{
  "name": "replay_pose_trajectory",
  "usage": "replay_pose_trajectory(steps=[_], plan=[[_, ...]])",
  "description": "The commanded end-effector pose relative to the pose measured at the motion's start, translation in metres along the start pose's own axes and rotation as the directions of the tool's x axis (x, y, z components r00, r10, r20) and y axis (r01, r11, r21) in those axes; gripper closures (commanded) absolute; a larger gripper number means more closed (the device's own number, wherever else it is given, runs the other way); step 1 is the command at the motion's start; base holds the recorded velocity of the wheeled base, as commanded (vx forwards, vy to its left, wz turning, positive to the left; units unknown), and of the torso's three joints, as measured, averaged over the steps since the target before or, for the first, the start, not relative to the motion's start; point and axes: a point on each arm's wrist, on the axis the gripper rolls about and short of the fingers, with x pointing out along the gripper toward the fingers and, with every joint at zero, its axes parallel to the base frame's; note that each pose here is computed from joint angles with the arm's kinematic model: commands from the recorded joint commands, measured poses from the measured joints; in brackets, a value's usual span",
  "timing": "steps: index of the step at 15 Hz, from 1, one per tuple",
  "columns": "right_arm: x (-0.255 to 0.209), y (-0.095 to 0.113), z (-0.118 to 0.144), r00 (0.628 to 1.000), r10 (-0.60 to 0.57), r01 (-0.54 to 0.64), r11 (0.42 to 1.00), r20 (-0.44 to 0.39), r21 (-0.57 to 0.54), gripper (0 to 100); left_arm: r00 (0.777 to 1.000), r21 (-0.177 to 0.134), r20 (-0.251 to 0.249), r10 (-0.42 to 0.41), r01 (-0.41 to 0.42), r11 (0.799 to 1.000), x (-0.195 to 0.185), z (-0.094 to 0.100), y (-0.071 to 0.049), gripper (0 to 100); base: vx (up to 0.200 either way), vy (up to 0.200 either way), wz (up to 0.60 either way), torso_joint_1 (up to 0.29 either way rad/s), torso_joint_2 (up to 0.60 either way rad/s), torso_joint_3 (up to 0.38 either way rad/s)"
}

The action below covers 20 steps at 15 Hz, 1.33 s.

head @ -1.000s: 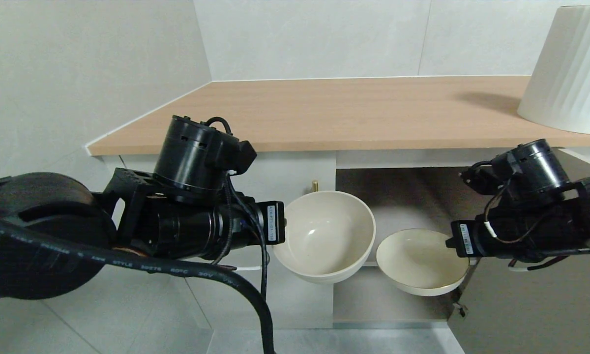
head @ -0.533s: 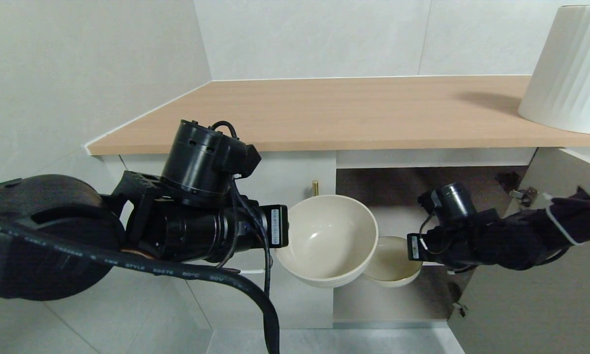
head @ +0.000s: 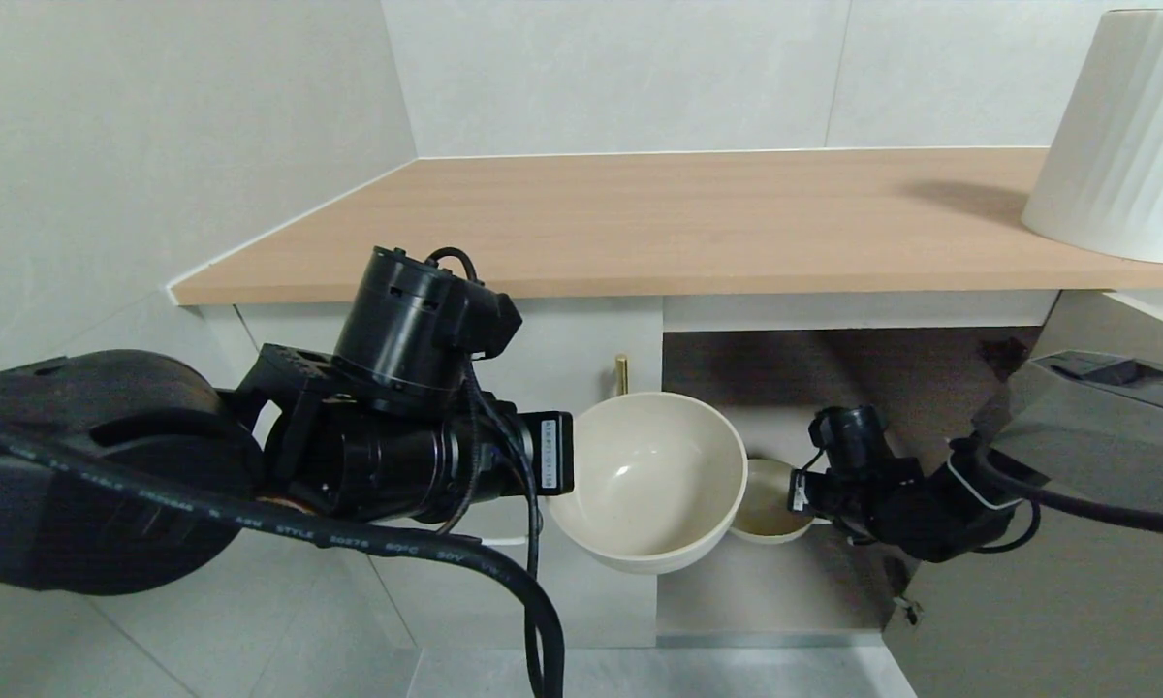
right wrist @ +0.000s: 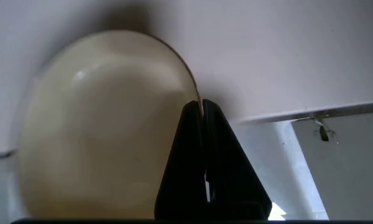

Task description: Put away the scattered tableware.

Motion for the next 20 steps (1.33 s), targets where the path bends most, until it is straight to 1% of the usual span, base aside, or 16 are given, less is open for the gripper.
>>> replay_pose_trajectory(steps=[1,4,8,11,15,16,20], plan=[[0.02,-0.005,-0.009,0.999,-0.03,0.03,1.0,-0.018,0.004,100,1.0,0.001,-0.005,0.003,-0.003,1.0,0.002,-0.001,0.0,100,0.0,0.0,0.0,0.0,0.0,0.0],[0.031,-0.005,0.003,0.998,-0.056,0.054,0.997,0.03,0.061,100,1.0,0.002,-0.009,0.008,-0.007,1.0,0.004,-0.002,0.0,100,0.0,0.0,0.0,0.0,0.0,0.0],[0.044,-0.002,0.014,0.993,-0.083,0.076,0.993,0.085,0.089,100,1.0,0.002,-0.009,0.008,-0.007,1.0,0.004,-0.002,0.0,100,0.0,0.0,0.0,0.0,0.0,0.0],[0.047,-0.002,0.019,0.991,-0.086,0.075,0.992,0.105,0.101,100,1.0,0.002,-0.009,0.008,-0.007,1.0,0.004,-0.002,0.0,100,0.0,0.0,0.0,0.0,0.0,0.0],[0.048,-0.002,0.021,0.99,-0.085,0.074,0.992,0.109,0.104,100,1.0,0.003,-0.012,0.009,-0.009,1.0,0.005,-0.002,0.0,100,0.0,0.0,0.0,0.0,0.0,0.0],[0.048,-0.004,0.021,0.99,-0.088,0.076,0.991,0.11,0.106,0,1.0,0.003,-0.013,0.008,-0.008,1.0,0.005,-0.002,0.0,100,0.0,0.0,0.0,0.0,0.0,0.0],[0.045,-0.003,0.024,0.99,-0.084,0.071,0.991,0.116,0.115,0,1.0,0.003,-0.012,0.009,-0.009,1.0,0.005,-0.002,0.0,100,0.0,0.0,0.0,0.0,0.0,0.0]])
